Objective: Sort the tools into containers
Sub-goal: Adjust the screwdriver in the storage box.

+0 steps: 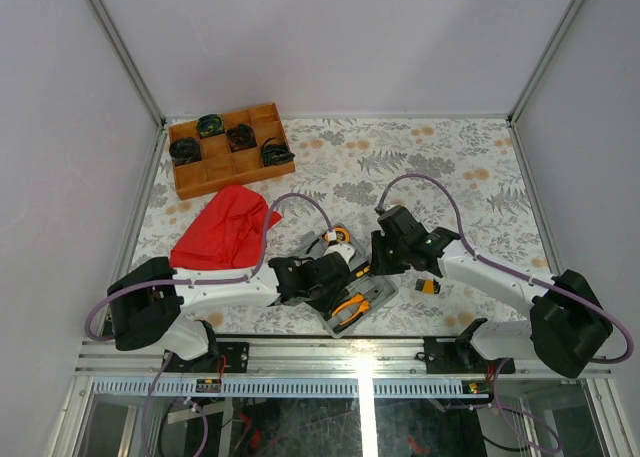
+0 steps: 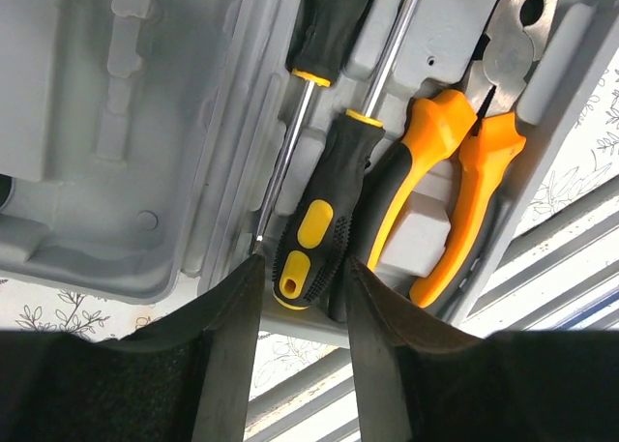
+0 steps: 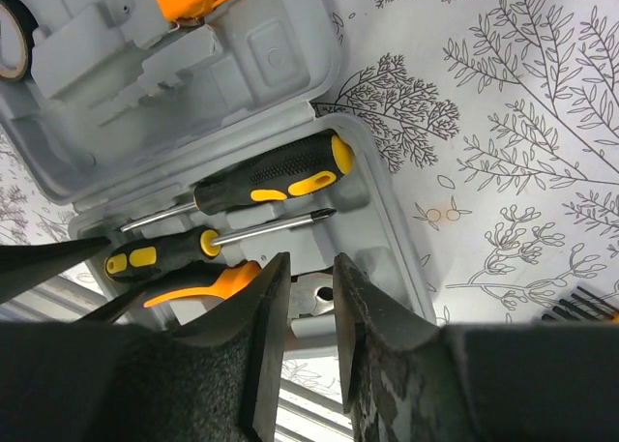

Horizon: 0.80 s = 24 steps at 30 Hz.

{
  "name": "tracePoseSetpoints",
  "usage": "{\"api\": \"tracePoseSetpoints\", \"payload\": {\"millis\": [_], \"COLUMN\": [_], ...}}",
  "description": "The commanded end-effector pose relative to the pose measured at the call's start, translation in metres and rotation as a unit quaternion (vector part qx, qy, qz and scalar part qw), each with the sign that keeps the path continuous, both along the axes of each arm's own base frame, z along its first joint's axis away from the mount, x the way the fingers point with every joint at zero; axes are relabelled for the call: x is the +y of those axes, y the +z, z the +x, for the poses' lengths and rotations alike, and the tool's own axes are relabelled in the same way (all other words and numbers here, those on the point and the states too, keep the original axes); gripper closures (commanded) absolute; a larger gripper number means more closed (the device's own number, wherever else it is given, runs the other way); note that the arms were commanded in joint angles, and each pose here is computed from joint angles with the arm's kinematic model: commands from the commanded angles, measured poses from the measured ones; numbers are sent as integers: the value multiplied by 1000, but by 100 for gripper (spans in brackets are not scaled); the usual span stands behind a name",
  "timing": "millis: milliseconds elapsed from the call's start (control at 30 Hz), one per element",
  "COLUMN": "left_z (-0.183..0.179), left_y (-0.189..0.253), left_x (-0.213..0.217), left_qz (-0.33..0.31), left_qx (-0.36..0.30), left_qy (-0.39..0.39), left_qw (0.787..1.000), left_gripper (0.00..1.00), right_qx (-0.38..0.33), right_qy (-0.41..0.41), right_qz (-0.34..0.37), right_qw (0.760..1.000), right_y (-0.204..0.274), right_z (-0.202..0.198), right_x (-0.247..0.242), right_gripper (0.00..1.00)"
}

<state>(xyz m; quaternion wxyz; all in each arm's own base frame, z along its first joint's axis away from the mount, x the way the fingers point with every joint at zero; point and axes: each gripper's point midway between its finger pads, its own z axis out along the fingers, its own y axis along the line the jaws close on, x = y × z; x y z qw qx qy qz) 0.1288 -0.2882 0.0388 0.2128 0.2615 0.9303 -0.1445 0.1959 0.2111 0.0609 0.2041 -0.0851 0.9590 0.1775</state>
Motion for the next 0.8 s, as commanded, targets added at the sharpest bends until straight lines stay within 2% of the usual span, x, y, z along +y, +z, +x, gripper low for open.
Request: {"api": "tracePoseSetpoints", "payload": {"millis": [0,200,767], "left_z": [0,-2,-3], "left_y": [-3,-7,-10], "left_x": [-7,-6,-6], "left_qz": [-13,-8,-4], "left_qx": [-8,-5,-4], "left_qy": [-15,-17,-18], "left_qw": [1000,1000,1000], "left_gripper": [63,65,67], "right_qx": [8,25,39], "right_qy": [-39,-38,-25], "right_qz": [23,15,30], "right_qw": [999,999,999], "right_y": [4,-4,-12], "right_z": [6,6,7], "right_x": [7,10,22], "right_gripper": [70,76,81]}}
